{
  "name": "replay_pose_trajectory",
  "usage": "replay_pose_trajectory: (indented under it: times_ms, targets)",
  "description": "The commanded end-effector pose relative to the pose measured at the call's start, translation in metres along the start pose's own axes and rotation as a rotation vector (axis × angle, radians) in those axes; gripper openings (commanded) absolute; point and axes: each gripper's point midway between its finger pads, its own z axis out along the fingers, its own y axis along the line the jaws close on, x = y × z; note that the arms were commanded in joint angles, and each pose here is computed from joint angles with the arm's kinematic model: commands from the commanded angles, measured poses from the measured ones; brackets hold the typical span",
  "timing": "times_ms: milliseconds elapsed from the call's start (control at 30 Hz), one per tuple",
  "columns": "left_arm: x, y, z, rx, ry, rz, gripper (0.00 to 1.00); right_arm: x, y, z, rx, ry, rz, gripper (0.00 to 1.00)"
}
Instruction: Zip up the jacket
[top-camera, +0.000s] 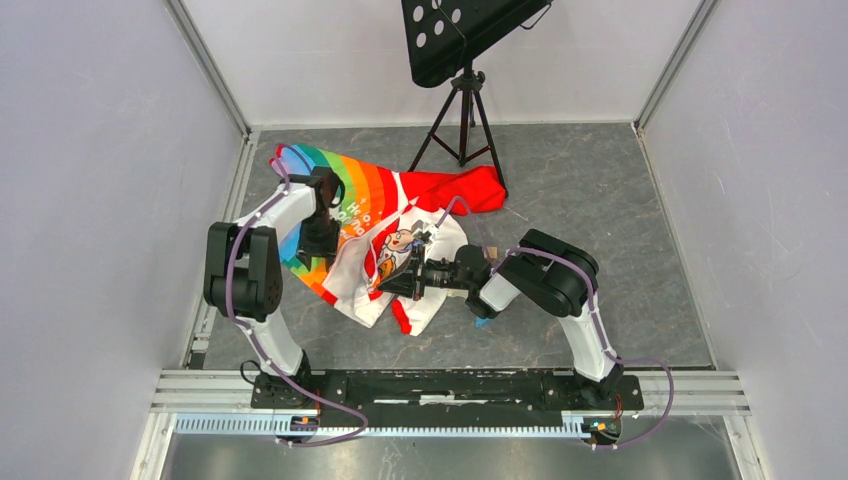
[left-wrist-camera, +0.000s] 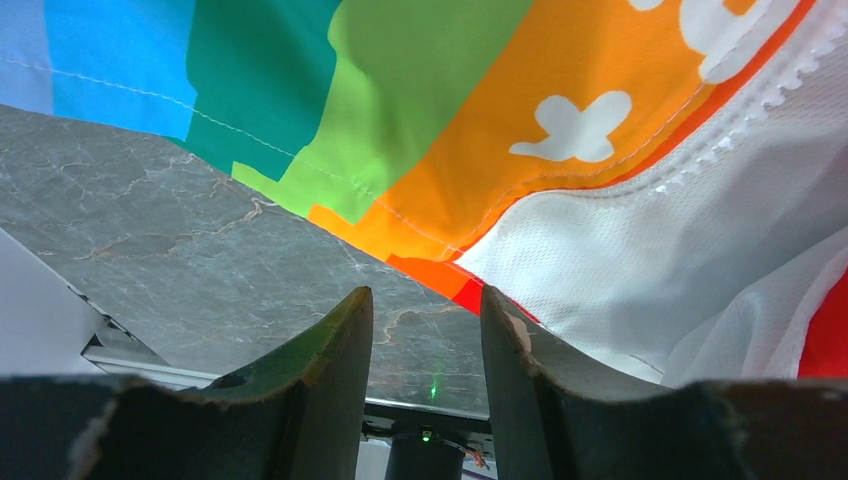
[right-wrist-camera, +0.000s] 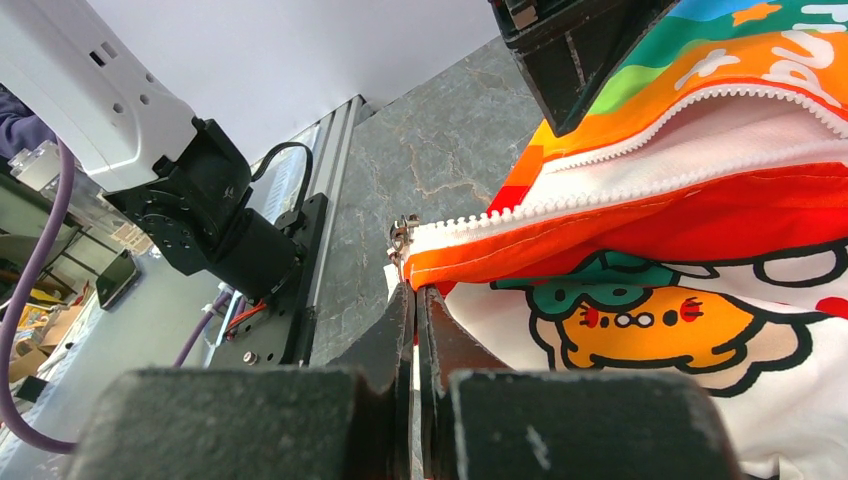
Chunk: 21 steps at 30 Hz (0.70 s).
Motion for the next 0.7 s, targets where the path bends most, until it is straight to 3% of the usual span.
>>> replay_pose_trajectory:
  times_ms: [0,667]
  targets:
    - [0.0,-0.004,0.003,-0.002,0.028,0.021,0.51,-0.034,0.024,0.005,-0.096,-0.111,-0.127,0.0]
    - [-0.004,-0.009,0.027,-0.026,0.092,0.065,0.48,-0.033,0.024,0.005,-0.098,-0.11,-0.124,0.0]
